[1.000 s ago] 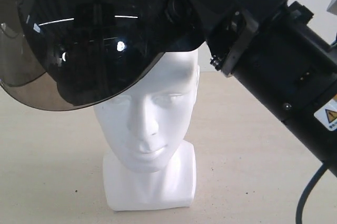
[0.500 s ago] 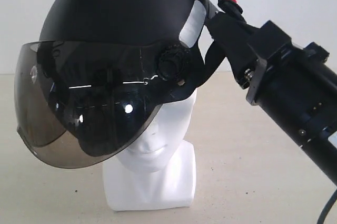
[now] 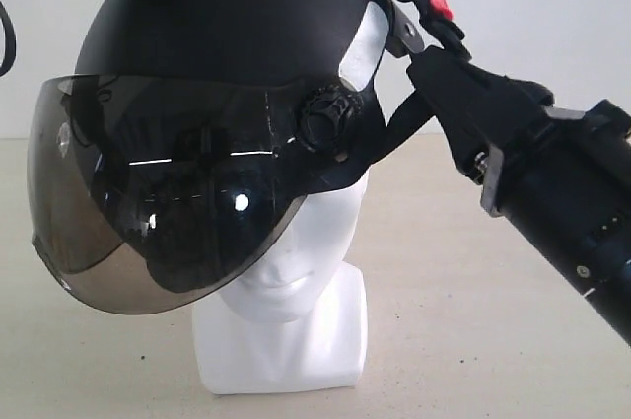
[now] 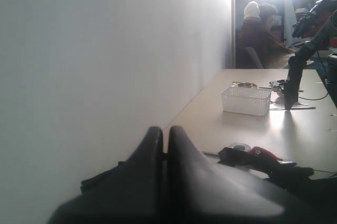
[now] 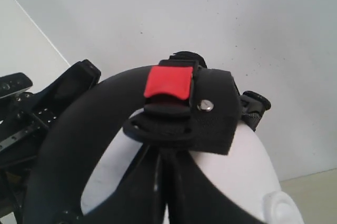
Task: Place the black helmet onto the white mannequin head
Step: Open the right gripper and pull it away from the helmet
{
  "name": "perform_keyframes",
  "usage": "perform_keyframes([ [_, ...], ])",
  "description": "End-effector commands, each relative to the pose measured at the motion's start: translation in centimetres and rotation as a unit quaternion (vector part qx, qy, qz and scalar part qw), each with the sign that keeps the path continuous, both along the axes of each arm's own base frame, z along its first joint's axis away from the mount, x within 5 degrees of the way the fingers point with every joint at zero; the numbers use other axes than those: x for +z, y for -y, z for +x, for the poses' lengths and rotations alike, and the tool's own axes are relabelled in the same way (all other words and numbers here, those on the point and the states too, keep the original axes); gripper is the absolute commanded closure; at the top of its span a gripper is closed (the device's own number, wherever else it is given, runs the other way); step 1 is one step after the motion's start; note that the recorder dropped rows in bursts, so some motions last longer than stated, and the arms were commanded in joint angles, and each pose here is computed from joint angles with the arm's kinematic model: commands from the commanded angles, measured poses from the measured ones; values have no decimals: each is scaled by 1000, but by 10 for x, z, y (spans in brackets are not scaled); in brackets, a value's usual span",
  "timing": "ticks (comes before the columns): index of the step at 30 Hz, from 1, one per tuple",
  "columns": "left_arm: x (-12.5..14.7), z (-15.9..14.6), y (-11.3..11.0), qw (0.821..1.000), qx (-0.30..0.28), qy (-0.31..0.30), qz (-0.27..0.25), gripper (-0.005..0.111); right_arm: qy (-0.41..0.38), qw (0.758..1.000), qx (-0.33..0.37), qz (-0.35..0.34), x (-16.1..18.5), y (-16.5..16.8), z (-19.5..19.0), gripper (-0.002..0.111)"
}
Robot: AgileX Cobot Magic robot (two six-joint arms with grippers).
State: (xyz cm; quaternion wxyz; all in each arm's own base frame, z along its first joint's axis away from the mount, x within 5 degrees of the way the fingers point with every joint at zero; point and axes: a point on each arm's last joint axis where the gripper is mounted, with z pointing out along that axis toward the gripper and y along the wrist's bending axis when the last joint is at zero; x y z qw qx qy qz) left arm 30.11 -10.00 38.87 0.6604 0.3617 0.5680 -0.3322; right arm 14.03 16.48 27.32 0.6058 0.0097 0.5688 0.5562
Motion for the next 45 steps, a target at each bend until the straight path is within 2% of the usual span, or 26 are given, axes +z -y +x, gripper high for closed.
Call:
perform_keyframes([
  [1,-4,1,2,1000,0,-6,14,102,31,995,-92,18,9,26,-1,108],
  [5,-4,1,2,1000,0,-8,13,102,29,991,-127,21,10,39,-3,108],
  [13,-4,1,2,1000,-4,-22,3,102,36,988,-148,18,12,48,-6,108],
  [19,-4,-1,3,999,-16,-33,-3,102,3,984,-176,-8,5,51,-2,108],
  [24,-4,-1,3,999,-15,-38,-5,102,7,980,-184,-81,-1,48,-1,108],
  [27,-4,-2,6,999,-19,-43,-5,102,-31,980,-145,-136,-13,41,-2,108],
  [30,-5,-3,10,999,-27,-42,2,102,-50,972,-77,-215,-25,31,-8,108],
  [32,-5,-3,10,999,-27,-42,4,102,-53,966,-33,-252,-29,27,-14,101],
  [34,-6,-3,9,999,-26,-47,2,102,-63,966,-1,-252,-28,26,-20,88],
  [37,-6,-3,10,998,-26,-52,4,102,-63,970,16,-232,-21,30,-27,53],
  [38,-7,-3,10,998,-27,-52,7,102,-63,974,16,-218,-17,33,-28,43],
  [39,-7,-3,10,998,-27,-52,9,102,-63,977,16,-204,-13,35,-30,39],
  [41,-7,-3,10,998,-26,-53,8,102,-64,981,16,-183,-8,38,-32,42],
  [45,-5,-2,8,999,-15,-51,10,102,-69,986,5,-150,-3,42,-32,59],
])
